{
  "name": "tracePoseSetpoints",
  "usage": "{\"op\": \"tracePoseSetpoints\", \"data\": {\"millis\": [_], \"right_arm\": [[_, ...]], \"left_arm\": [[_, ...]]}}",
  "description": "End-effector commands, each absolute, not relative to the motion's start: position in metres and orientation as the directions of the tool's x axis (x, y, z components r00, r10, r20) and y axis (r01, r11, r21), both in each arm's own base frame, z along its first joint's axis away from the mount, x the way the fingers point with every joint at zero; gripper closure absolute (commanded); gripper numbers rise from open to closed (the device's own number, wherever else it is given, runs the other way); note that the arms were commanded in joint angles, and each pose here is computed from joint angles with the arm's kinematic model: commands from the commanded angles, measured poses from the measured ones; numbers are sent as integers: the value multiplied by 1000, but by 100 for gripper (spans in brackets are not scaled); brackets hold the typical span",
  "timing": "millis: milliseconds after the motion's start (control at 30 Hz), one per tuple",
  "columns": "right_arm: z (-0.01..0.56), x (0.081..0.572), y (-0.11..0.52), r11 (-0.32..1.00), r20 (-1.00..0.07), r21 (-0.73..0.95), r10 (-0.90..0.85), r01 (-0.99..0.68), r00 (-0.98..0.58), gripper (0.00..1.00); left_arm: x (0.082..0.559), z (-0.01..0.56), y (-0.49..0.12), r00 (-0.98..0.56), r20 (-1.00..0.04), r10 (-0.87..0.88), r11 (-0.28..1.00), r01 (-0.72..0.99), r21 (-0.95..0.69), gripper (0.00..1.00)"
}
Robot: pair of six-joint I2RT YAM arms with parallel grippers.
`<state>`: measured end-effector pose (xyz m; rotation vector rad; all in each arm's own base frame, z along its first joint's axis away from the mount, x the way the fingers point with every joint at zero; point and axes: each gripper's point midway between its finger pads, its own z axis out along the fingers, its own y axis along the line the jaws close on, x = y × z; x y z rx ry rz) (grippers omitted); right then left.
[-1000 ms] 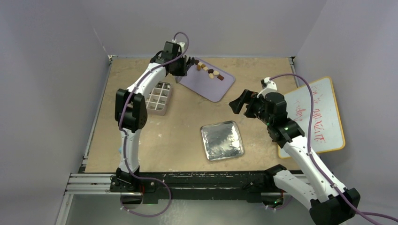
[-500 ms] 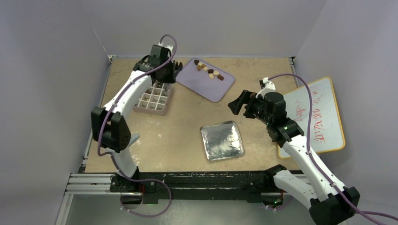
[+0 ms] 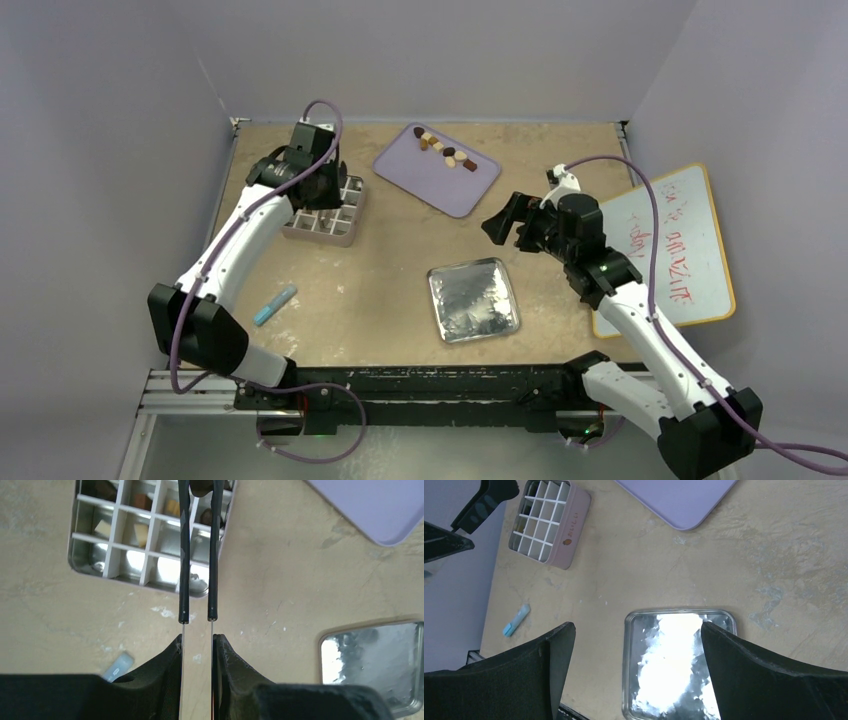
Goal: Pack the chocolate
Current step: Place the fake chocolate in the packing box.
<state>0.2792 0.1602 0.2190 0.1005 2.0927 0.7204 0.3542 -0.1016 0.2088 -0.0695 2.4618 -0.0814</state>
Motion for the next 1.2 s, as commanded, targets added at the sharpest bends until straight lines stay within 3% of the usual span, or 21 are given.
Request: {"op": "tracePoseSetpoints", "data": {"millis": [0,833,1167], "right_arm": [[227,282,169,805,-731,549,331,-226,-597,3],[230,280,167,802,-733,554,344,-222,-587,3],[231,279,166,802,-736,554,346,-223,-582,3]], "left_arm": [[334,208,-81,-777,-615,-134,991,-119,-65,84],[331,152,-75,-863,-486,-140,989,-141,-35,77],[328,155,-71,-860,-490,-141,989,-149,-22,67]]}}
